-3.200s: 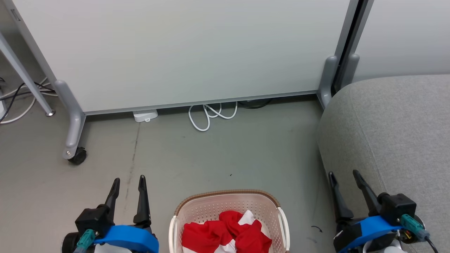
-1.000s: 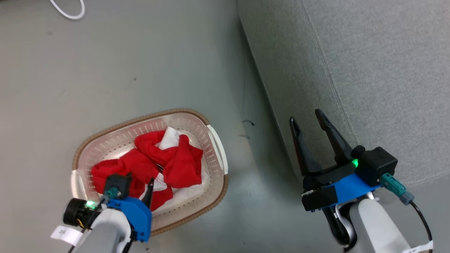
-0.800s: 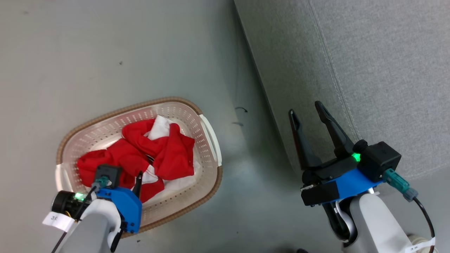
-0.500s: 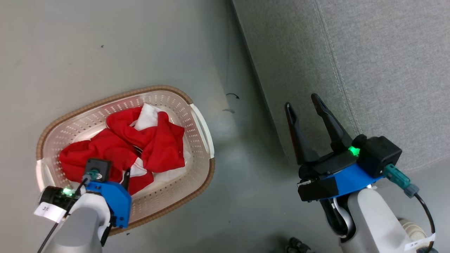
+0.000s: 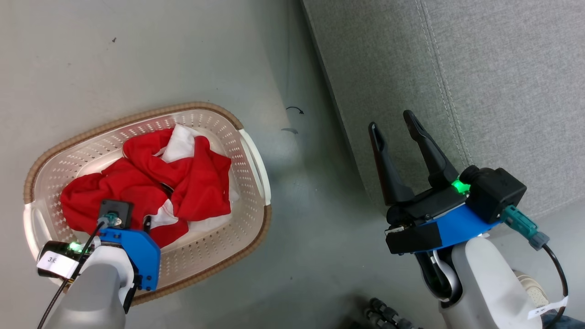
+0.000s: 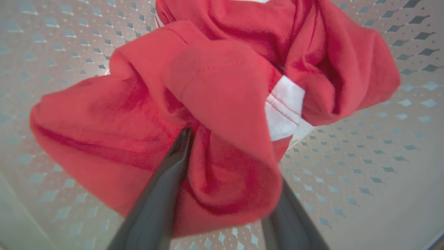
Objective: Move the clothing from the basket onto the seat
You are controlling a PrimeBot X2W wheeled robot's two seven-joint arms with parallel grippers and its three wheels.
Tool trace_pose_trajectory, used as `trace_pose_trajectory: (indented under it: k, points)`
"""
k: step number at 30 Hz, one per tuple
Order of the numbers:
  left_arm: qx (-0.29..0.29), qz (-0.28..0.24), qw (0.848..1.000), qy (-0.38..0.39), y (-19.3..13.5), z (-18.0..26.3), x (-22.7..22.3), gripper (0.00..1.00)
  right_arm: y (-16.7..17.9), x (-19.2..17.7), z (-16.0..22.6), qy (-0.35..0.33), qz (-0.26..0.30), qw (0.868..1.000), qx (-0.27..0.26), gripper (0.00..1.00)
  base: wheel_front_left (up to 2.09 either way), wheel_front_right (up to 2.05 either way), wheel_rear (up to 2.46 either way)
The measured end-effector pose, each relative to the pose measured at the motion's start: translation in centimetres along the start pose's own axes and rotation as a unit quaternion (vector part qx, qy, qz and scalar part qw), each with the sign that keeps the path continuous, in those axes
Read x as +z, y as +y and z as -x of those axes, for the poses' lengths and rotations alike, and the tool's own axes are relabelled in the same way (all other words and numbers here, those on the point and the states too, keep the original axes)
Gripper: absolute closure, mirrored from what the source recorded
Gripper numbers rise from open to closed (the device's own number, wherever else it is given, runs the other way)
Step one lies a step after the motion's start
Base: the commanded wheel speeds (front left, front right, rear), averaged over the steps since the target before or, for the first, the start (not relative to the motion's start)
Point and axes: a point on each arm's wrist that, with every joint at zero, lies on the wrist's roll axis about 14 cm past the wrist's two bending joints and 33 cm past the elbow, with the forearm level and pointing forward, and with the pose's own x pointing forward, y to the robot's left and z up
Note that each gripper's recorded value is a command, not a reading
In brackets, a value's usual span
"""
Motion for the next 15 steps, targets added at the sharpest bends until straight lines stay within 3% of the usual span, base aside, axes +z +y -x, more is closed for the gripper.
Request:
trace_pose_trajectory:
  k: [15]
  points:
    - [0.001,0.017,1.0,-0.008,-0.05,0.63,0.29,1.0,0.35,0.59,-0.28,-0.009,-0.003,1.0,0.005,0.0,0.0,0.0,0.0]
